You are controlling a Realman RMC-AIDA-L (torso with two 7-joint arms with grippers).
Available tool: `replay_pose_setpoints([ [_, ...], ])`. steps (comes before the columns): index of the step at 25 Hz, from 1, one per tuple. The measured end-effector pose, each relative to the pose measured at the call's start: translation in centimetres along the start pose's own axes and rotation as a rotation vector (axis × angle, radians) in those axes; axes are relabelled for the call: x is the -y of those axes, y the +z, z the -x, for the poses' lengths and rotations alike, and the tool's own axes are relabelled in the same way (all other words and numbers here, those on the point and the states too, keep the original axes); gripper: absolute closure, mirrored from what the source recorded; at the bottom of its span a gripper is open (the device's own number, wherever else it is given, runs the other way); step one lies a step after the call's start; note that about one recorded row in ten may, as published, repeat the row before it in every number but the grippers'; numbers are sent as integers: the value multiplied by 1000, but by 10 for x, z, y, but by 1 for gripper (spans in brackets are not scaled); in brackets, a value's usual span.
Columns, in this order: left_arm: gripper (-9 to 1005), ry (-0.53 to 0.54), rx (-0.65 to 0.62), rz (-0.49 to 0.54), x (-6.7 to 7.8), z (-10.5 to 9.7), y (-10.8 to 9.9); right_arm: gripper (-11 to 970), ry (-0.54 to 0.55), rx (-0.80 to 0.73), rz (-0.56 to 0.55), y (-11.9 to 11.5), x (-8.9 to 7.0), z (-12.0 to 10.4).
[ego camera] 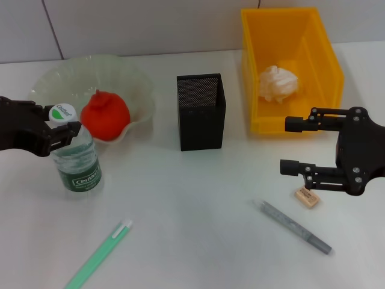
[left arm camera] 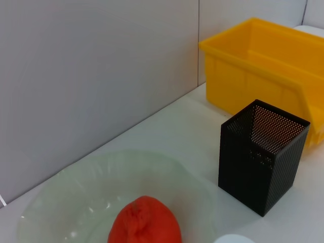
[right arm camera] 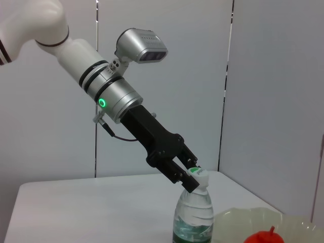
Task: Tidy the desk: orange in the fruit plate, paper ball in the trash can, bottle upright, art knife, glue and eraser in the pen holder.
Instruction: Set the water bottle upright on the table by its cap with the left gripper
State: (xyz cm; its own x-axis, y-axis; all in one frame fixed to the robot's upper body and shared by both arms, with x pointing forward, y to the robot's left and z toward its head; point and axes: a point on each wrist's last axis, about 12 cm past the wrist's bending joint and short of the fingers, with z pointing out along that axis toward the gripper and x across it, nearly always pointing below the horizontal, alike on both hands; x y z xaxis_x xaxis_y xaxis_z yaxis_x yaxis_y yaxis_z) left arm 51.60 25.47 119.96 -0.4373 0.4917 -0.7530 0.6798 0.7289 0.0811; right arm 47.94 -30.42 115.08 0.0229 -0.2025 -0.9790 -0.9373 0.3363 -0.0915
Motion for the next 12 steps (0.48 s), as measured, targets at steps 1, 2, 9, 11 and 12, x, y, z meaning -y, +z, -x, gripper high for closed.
replay_pose_setpoints([
  [1, 564, -1, 0, 0, 0, 0, 0, 308, 0, 0, 0, 0, 0, 0],
  [2, 564, -2, -1, 0, 0, 0, 0, 308, 0, 0, 0, 0, 0, 0],
  [9, 564, -3, -1, -1, -1, 0, -1, 308, 0, 0, 0, 0, 0, 0],
  [11, 564, -4, 1, -2, 0, 0, -2, 308, 1, 0, 0, 0, 0, 0],
  [12, 564, -4, 2, -3, 0, 0, -2, 308, 0, 0, -1, 0, 0, 0],
])
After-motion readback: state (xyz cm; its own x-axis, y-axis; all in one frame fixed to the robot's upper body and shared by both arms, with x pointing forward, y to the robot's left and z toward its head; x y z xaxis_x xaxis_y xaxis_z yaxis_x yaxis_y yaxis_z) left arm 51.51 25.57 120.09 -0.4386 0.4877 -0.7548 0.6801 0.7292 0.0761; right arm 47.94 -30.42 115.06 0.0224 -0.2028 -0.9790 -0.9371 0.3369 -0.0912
